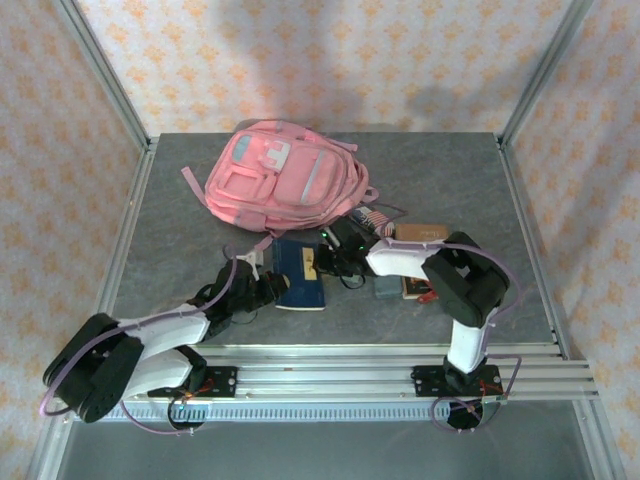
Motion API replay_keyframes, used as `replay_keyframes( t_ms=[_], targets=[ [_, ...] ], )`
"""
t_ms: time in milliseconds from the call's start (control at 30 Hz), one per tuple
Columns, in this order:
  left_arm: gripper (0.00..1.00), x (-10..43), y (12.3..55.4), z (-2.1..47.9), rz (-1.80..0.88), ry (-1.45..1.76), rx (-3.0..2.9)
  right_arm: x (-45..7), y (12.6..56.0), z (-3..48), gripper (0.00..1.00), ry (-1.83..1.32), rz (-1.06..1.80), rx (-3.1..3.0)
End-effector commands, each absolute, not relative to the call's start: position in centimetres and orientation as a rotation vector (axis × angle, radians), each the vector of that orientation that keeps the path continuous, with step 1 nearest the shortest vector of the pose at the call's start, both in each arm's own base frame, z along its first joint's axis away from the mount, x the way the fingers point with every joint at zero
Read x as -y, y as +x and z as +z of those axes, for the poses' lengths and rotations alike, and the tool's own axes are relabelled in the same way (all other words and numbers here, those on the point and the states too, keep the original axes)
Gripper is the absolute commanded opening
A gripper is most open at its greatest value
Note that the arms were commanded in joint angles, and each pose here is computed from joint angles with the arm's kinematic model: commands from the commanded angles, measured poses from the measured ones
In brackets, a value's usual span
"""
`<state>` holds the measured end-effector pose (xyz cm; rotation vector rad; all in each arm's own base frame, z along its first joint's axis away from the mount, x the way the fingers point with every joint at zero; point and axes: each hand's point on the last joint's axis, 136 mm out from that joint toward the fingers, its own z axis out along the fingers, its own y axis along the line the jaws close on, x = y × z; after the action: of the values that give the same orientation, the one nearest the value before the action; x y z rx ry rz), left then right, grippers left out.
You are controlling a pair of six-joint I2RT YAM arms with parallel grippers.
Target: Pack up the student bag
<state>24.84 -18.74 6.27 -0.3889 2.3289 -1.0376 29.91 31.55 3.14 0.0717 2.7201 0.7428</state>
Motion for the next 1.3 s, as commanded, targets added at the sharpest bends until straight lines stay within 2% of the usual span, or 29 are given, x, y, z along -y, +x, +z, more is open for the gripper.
replay_keyframes(
  t_ms=[0, 133, 167, 200, 267, 333, 367, 400, 467, 500, 533, 733, 933, 1133, 1267],
  targets=[
    [0.0, 18.9, 26.0, 10.4, -1.031, -0.321, -2.223, -29.3, 29.3, 5.2, 0.24, 0.056, 0.711, -2.728],
    [0.0, 18.4, 26.4, 13.1, -1.015, -0.306, -2.148, -28.4, 30.9, 10.8, 0.3, 0.038, 0.791, -2.579],
    [0.0, 18.4, 26.5, 13.8, -1.02, -0.298, -2.131, -28.2, 31.2, 12.0, 0.35, 0.038, 0.813, -2.547],
    [0.0, 18.6, 26.6, 14.6, -1.032, -0.286, -2.109, -27.9, 31.4, 13.3, 0.36, 0.033, 0.847, -2.511],
    [0.0, 19.0, 26.7, 16.1, -1.065, -0.253, -2.074, -27.2, 31.7, 15.7, 0.46, 0.03, 0.896, -2.439],
    [0.0, 19.6, 26.8, 17.8, -1.102, -0.215, -2.037, -26.6, 31.7, 18.0, 0.65, 0.015, 0.939, -2.355],
    [0.0, 19.8, 26.8, 18.4, -1.116, -0.199, -2.024, -26.4, 31.6, 18.9, 0.66, -0.003, 0.952, -2.318],
    [0.0, 20.1, 26.8, 19.1, -1.135, -0.174, -2.007, -26.2, 31.3, 19.9, 0.74, -0.024, 0.97, -2.269],
    [0.0, 20.9, 26.6, 20.7, -1.19, -0.122, -1.96, -25.8, 30.5, 21.3, 0.77, -0.06, 1.014, -2.18],
    [0.0, 21.2, 26.6, 21.7, -1.221, -0.101, -1.927, -25.3, 30.3, 21.7, 0.85, -0.048, 1.017, -2.158],
    [0.0, 21.5, 26.4, 22.6, -1.256, -0.079, -1.892, -24.9, 30.2, 21.7, 0.88, -0.049, 1.03, -2.15],
    [0.0, 22.9, 24.6, 27.3, -1.48, 0.024, -1.705, -25.9, 27.2, 22.8, 0.88, -0.221, 1.341, -2.099],
    [0.0, 23.8, 22.5, 30.8, -1.667, 0.131, -1.567, -27.3, 24.8, 24.1, 0.87, -0.385, 1.521, -2.022],
    [0.0, 24.4, 21.9, 31.3, -1.747, 0.17, -1.546, -28.0, 21.1, 28.8, 0.86, -0.587, 1.755, -1.82],
    [0.0, 24.6, 22.6, 30.0, -1.713, 0.15, -1.591, -27.2, 21.2, 30.5, 0.78, -0.573, 1.705, -1.787]
  ],
)
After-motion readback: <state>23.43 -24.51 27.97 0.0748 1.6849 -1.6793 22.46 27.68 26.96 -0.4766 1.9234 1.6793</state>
